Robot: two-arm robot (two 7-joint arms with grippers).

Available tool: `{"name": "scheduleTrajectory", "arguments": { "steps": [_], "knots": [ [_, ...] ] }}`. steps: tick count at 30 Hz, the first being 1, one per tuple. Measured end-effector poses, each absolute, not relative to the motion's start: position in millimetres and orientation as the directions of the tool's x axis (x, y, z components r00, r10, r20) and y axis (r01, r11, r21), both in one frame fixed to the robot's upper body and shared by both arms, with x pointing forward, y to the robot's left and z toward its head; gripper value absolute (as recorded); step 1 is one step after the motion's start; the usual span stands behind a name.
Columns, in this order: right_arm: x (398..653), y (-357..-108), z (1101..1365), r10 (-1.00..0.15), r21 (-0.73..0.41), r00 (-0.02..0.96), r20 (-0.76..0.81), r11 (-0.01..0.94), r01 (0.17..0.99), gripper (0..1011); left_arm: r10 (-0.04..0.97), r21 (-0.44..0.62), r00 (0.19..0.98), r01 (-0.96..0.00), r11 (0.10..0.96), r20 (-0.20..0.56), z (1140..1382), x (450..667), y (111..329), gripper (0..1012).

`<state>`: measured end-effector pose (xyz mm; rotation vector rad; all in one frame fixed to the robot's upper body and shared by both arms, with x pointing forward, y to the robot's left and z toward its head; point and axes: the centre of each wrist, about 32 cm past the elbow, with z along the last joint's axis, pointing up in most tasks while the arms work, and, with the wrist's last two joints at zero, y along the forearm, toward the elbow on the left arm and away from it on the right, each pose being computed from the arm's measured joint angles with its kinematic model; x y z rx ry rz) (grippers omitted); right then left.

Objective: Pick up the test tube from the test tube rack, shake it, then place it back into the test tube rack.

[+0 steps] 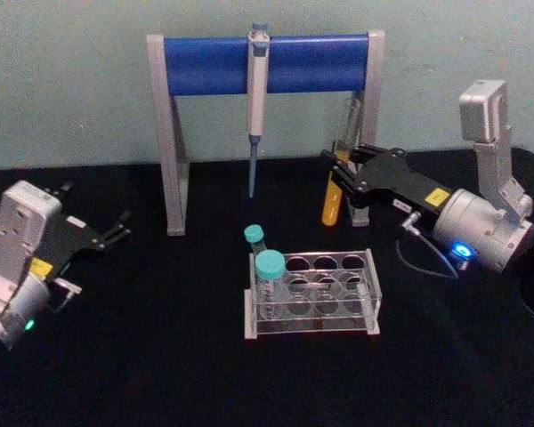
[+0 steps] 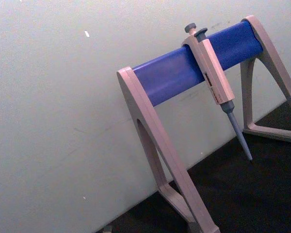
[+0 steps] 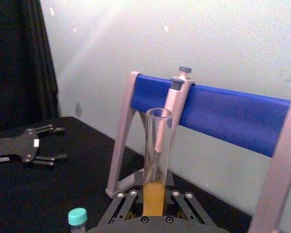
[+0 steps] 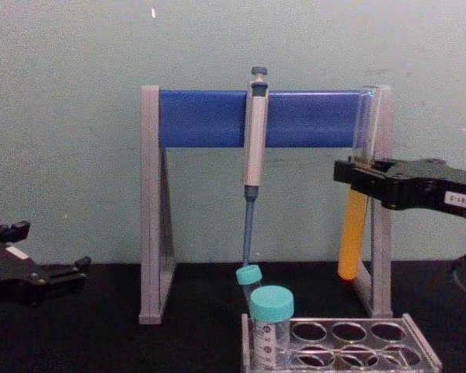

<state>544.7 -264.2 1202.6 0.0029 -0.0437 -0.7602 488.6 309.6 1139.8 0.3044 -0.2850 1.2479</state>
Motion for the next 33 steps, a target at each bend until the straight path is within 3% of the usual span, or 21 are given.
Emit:
{"name": "scheduleTrajectory", "arguments": {
  "steps": [10, 18, 33],
  "knots": [
    [525, -274, 1205, -0.717, -0.02, 0.695, 0.044, 0.695, 0.718, 234, 0.88, 0.07, 0.292, -0.955, 0.287, 0.374, 1140, 489, 310, 1001],
    [514, -272, 1206, -0.682, -0.041, 0.731, 0.03, 0.73, 0.682, 235, 0.88, 0.07, 0.292, -0.955, 0.287, 0.374, 1140, 489, 310, 1001],
    [535, -252, 1203, -0.61, 0.011, 0.792, 0.019, 0.793, 0.61, 235, 0.88, 0.07, 0.292, -0.955, 0.287, 0.374, 1140, 489, 310, 1001]
  ]
}}
